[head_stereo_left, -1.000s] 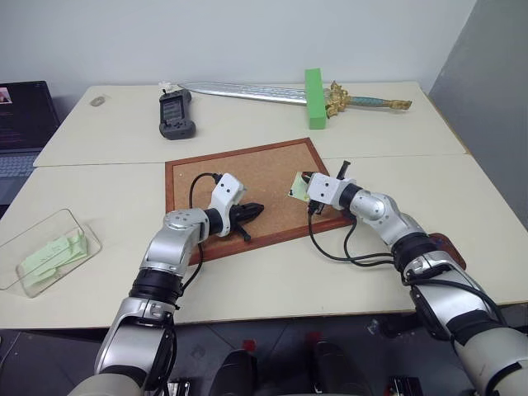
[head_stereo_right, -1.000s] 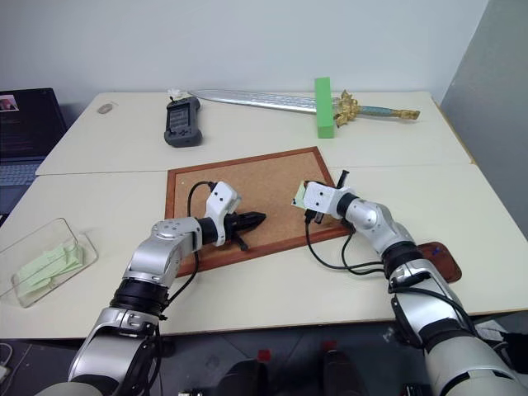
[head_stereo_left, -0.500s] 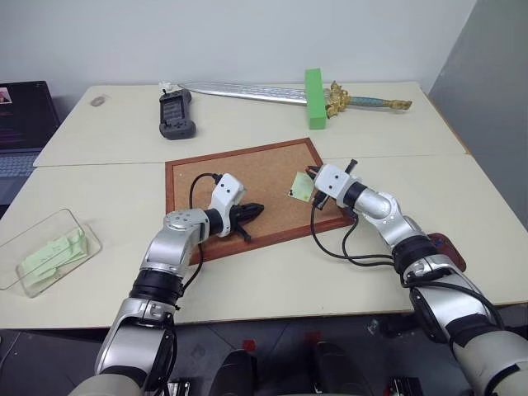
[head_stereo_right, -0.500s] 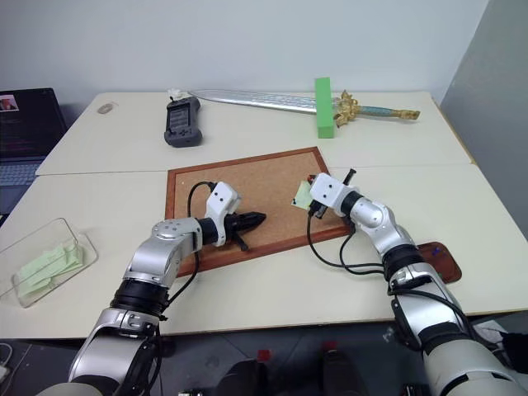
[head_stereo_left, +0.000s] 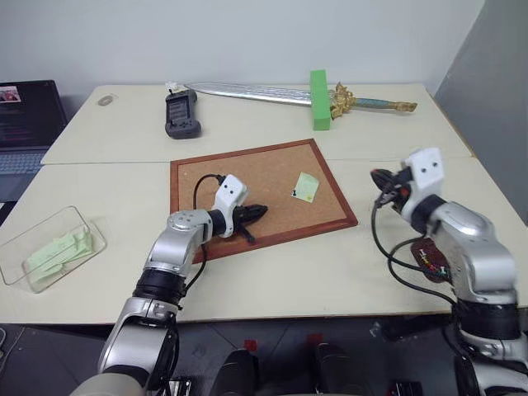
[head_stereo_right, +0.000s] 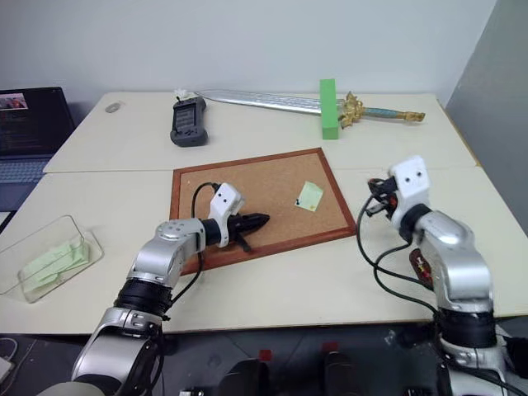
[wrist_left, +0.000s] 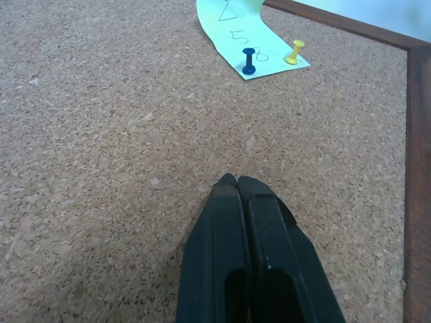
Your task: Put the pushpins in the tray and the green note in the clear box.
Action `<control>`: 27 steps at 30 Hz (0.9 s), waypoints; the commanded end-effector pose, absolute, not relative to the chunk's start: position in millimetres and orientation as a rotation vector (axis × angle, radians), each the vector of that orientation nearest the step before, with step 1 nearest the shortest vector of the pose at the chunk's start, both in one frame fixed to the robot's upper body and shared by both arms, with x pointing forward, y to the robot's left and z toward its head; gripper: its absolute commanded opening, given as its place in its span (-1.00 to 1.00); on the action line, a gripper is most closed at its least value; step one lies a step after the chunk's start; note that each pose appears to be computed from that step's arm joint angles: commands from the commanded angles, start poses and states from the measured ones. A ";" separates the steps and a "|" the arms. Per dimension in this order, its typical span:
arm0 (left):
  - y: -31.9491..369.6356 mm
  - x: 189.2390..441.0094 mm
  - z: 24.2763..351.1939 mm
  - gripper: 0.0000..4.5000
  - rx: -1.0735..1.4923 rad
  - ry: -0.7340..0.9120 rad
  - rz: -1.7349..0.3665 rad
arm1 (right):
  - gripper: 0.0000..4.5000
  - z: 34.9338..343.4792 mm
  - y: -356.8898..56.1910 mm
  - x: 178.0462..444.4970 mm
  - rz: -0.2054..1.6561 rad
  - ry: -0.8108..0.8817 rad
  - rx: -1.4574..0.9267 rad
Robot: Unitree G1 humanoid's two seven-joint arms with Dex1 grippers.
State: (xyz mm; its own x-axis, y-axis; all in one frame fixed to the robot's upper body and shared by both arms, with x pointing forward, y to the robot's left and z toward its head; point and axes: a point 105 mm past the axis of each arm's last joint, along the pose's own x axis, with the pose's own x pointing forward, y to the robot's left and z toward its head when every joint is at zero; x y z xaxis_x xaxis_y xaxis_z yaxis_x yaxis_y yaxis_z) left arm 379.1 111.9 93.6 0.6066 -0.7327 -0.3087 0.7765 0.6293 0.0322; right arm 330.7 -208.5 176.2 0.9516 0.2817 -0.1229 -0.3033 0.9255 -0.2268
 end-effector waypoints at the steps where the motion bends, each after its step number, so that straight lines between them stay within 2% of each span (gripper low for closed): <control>1: 111.0 374.8 77.0 -1.00 0.165 0.344 -0.893 | -0.96 180.3 -238.0 302.7 0.173 0.107 -0.259; 7: 109.1 374.4 74.6 -1.00 0.168 0.354 -0.912 | -0.96 142.4 -273.8 257.5 0.034 0.249 -0.229; 11: 107.6 374.3 73.6 -1.00 0.171 0.358 -0.924 | -0.96 129.2 -285.0 245.0 -0.022 0.286 -0.196; 27: 105.1 378.0 75.3 -1.00 0.183 0.362 -0.941 | -0.96 105.5 -296.1 250.6 -0.041 0.322 -0.092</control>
State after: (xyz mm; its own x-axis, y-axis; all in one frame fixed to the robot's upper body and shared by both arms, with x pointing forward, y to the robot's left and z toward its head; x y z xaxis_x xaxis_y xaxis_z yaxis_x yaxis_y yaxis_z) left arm 382.4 108.0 88.6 0.5670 -0.7555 -0.3283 0.8023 0.5968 0.0124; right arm 248.7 -296.5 96.0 0.9345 -0.0590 -0.3511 0.0345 0.9965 -0.0755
